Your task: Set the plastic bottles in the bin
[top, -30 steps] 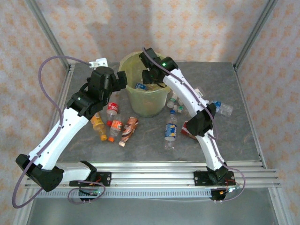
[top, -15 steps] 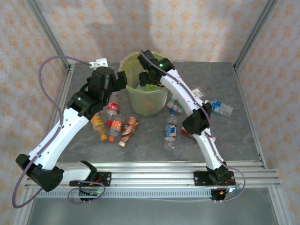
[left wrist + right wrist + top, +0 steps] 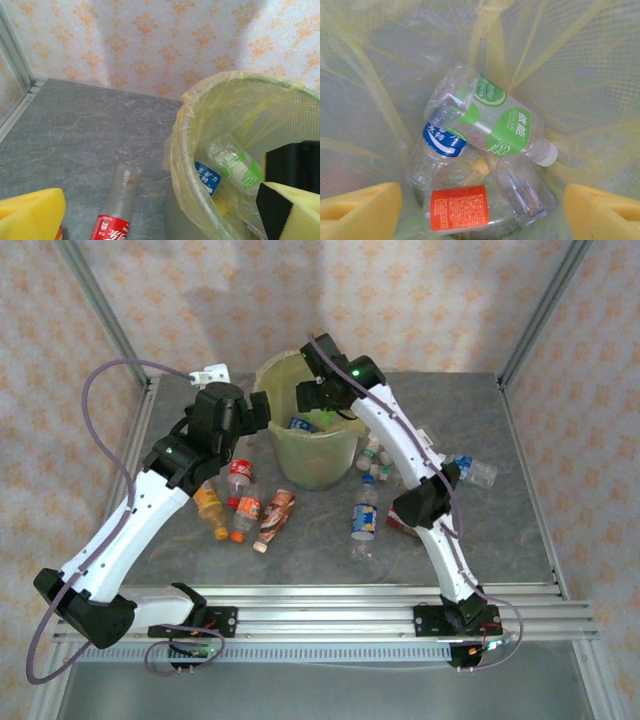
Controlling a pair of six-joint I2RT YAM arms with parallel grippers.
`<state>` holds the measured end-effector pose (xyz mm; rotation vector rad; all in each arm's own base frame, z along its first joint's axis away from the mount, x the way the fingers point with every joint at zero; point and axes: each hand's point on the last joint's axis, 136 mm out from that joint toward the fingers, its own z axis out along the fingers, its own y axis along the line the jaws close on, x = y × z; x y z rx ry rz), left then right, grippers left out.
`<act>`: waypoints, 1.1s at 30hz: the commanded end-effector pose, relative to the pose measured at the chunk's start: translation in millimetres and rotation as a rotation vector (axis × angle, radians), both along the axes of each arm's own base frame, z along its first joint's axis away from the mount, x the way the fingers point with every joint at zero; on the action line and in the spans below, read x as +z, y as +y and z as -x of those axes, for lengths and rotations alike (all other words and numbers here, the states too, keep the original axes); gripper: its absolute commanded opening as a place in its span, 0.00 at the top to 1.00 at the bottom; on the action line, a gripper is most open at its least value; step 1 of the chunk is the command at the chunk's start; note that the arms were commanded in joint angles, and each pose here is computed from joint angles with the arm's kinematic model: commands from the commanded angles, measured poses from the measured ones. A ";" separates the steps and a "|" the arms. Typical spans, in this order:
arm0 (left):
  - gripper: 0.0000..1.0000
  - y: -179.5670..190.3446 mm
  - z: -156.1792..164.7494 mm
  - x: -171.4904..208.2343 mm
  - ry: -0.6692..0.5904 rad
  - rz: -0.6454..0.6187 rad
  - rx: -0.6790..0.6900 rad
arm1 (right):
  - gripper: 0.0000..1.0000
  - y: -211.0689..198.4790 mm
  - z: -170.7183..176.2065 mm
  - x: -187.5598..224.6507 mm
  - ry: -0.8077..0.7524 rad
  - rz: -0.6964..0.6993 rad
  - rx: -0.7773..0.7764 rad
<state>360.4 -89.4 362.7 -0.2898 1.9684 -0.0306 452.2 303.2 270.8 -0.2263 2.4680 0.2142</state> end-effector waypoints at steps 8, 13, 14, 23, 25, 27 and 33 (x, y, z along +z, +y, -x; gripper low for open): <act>0.00 13.9 -1.3 6.5 -0.035 -0.001 0.075 | 0.15 -61.0 46.9 130.2 -0.196 -0.142 -0.113; 0.00 14.9 -4.7 6.8 -0.047 -0.006 0.090 | 0.11 -107.2 67.7 143.2 -0.237 -0.090 -0.257; 0.00 15.3 -5.2 7.1 -0.049 -0.006 0.094 | 0.10 -113.7 71.8 142.0 -0.236 -0.088 -0.281; 0.00 14.6 -9.5 1.7 -0.046 -0.012 0.103 | 0.01 -178.1 137.4 79.5 -0.164 -0.224 -0.555; 0.00 16.1 -9.7 1.6 -0.046 -0.018 0.110 | 0.01 -191.8 158.6 57.3 -0.128 -0.296 -0.626; 0.00 17.3 -9.2 2.3 -0.048 -0.021 0.114 | 0.01 -200.8 177.7 39.2 -0.099 -0.350 -0.657; 0.00 17.8 -8.4 2.1 -0.050 -0.022 0.114 | 0.01 -225.5 228.7 -17.5 0.038 -0.402 -0.785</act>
